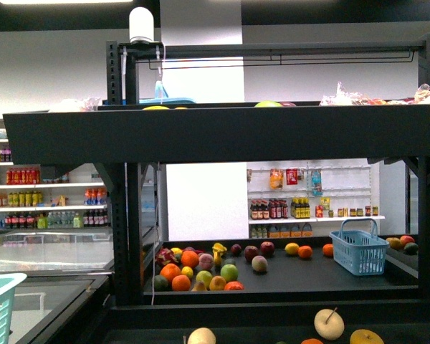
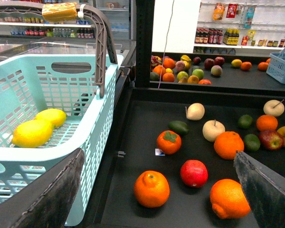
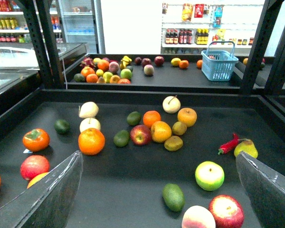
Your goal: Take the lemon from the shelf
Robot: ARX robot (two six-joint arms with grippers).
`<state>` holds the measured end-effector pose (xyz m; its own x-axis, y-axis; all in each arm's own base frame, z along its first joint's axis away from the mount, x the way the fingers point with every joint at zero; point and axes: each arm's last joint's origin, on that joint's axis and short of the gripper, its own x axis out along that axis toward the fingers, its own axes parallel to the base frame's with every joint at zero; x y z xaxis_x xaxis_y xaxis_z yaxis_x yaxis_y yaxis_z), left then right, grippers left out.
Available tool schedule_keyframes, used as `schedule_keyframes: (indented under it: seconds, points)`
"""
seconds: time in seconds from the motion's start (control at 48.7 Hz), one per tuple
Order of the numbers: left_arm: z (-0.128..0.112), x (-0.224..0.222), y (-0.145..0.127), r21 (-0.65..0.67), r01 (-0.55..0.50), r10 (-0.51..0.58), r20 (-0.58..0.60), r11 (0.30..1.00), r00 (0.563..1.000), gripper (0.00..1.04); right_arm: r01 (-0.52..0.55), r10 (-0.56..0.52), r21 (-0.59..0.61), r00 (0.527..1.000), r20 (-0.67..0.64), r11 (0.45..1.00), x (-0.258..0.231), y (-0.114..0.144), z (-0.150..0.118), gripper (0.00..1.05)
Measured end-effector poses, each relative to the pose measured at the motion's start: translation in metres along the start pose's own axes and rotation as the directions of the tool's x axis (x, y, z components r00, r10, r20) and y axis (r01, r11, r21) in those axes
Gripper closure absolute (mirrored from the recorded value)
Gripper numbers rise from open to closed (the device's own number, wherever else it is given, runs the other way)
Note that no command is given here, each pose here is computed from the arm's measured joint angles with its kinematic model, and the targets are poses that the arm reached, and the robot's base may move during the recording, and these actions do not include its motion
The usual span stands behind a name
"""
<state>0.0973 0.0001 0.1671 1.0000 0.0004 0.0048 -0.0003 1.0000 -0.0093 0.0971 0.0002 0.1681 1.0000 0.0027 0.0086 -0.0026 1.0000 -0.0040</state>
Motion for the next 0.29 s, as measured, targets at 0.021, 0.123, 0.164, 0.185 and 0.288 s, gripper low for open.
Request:
schedule_keyframes:
  seconds: [0.021,0.123,0.164,0.185,0.288]
  points:
    - [0.0,0.0,0.0,0.0,0.0,0.0,0.0,1.0,1.0,0.08,0.0,0.0,0.0,1.0,0.0,1.0,0.0,0.0,0.0,0.08]
    - [0.0,0.0,0.0,0.0,0.0,0.0,0.0,1.0,1.0,0.08,0.0,0.0,0.0,1.0,0.0,1.0,0.0,0.0,0.0,0.08]
    - [0.0,0.0,0.0,0.0,0.0,0.0,0.0,1.0,1.0,0.08,0.0,0.0,0.0,1.0,0.0,1.0,0.0,0.0,0.0,0.08]
    - [0.0,0.0,0.0,0.0,0.0,0.0,0.0,1.0,1.0,0.08,0.0,0.0,0.0,1.0,0.0,1.0,0.0,0.0,0.0,0.08]
    - [0.0,0.0,0.0,0.0,0.0,0.0,0.0,1.0,1.0,0.08,0.0,0.0,0.0,1.0,0.0,1.0,0.0,0.0,0.0,0.08]
